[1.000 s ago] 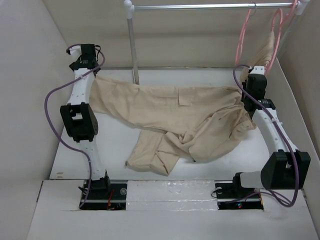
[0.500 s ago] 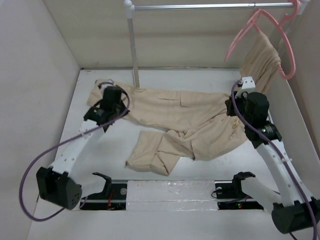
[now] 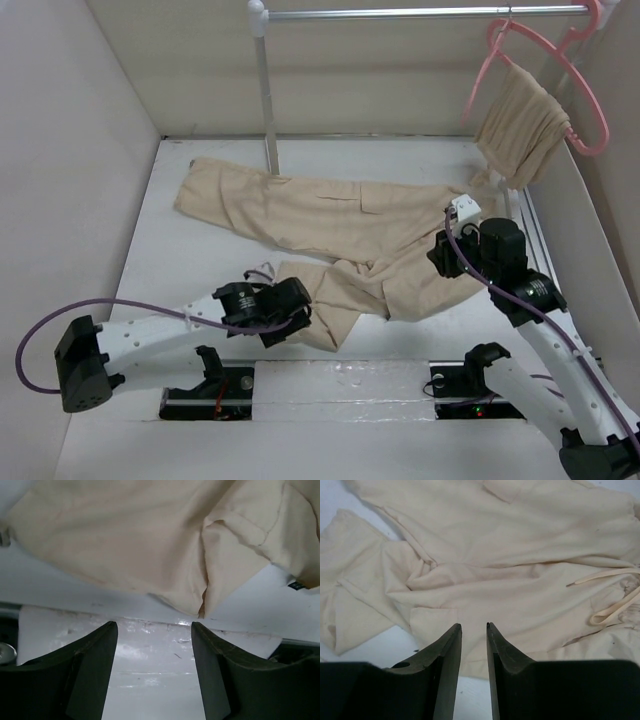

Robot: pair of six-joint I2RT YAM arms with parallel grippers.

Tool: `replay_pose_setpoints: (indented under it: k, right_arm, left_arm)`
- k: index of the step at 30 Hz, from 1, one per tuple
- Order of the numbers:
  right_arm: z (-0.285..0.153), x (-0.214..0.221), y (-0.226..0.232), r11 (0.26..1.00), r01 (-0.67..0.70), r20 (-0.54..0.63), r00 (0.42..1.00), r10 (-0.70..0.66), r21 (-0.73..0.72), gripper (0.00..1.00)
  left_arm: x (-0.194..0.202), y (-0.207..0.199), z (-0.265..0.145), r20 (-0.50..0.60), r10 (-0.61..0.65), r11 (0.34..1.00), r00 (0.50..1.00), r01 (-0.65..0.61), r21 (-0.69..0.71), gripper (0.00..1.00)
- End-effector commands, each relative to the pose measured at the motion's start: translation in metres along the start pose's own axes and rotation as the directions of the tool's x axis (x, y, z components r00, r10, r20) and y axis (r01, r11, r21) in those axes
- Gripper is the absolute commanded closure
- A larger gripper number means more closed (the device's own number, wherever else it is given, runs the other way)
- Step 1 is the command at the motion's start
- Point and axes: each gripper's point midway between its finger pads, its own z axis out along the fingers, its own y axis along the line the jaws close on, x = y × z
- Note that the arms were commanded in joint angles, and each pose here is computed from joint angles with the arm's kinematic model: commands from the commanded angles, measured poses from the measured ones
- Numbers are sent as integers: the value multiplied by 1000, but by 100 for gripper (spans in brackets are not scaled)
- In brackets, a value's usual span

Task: Place the trousers on the hanger
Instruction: Flatten out the trousers at the center of the board.

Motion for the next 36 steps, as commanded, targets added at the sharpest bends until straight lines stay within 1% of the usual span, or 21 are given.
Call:
replay_pose_setpoints:
  k: [1, 2, 3, 5, 7, 10, 13, 16, 17, 18, 20, 24, 26, 27, 29, 30, 31, 32, 33, 34, 36]
  right_arm:
    - [-7, 6, 15, 996, 18, -10, 1000, -19, -82, 67]
    - [-8, 7, 18, 995, 24, -10, 1000, -25, -93, 67]
    - [-9, 9, 18, 995, 23, -10, 1000, -24, -94, 67]
    - [-9, 13, 20, 994, 27, -15, 999, -29, -105, 66]
    - [-7, 18, 27, 989, 35, -29, 999, -40, -143, 66]
    - [-8, 26, 33, 984, 35, -50, 998, -45, -175, 67]
    - [-10, 29, 35, 983, 29, -61, 997, -40, -181, 67]
    - [-12, 29, 33, 985, 36, -69, 996, -49, -170, 67]
    - [-13, 28, 32, 985, 37, -70, 996, -50, -169, 67]
    - [-13, 27, 33, 985, 37, -68, 997, -49, -170, 67]
    - [-16, 22, 33, 985, 38, -59, 997, -48, -170, 67]
    - [-20, 16, 35, 983, 40, -53, 997, -50, -180, 67]
    - [-21, 19, 38, 981, 42, -60, 997, -54, -191, 67]
    - [-22, 20, 40, 979, 43, -65, 996, -57, -199, 67]
    - [-23, 24, 38, 981, 44, -76, 995, -59, -190, 67]
    - [-24, 25, 36, 983, 47, -81, 995, -62, -180, 67]
    - [-26, 25, 31, 987, 51, -81, 995, -64, -150, 67]
    - [-28, 28, 28, 990, 53, -93, 993, -66, -134, 67]
    - [-27, 31, 26, 991, 52, -106, 992, -65, -120, 67]
    - [-26, 36, 22, 994, 48, -122, 991, -60, -96, 67]
    - [-22, 41, 20, 997, 17, -145, 989, -29, -82, 60]
  left_arm:
    - [9, 33, 1, 9, -380, 921, 925, 380, -86, 43]
    - [10, 36, 0, -2, -443, 894, 897, 441, -73, 43]
    - [9, 35, 1, 1, -541, 840, 841, 539, -64, 43]
    - [1, 45, 6, 38, -604, 795, 796, 605, -31, 43]
    - [-12, 46, 8, 75, -687, 726, 723, 687, 31, 42]
    - [-26, 52, 11, 123, -749, 662, 651, 745, 86, 43]
    - [-23, 60, 25, 130, -772, 633, 622, 771, 74, 42]
    - [-20, 61, 39, 118, -781, 623, 614, 779, 72, 45]
    - [-18, 61, 42, 120, -764, 643, 634, 763, 69, 46]
    - [-21, 54, 44, 107, -770, 637, 629, 765, 91, 47]
    - [-22, 60, 51, 141, -767, 638, 626, 767, 70, 48]
    - [-37, 50, 58, 179, -775, 629, 605, 767, 129, 48]
    - [-46, 52, 64, 204, -784, 616, 586, 776, 136, 57]
    - [-50, 49, 66, 204, -765, 641, 611, 753, 148, 61]
    - [-60, 53, 70, 230, -760, 644, 608, 753, 137, 87]
    - [-63, 54, 70, 241, -746, 659, 621, 742, 127, 100]
    - [-71, 47, 63, 252, -718, 689, 648, 714, 126, 100]
    - [-79, 45, 55, 277, -702, 704, 656, 699, 128, 100]
    - [-83, 53, 44, 327, -657, 737, 679, 670, 88, 100]
    - [-109, 35, 15, 379, -635, 760, 673, 634, 146, 100]
    - [-137, 25, -39, 447, -606, 782, 658, 596, 183, 100]
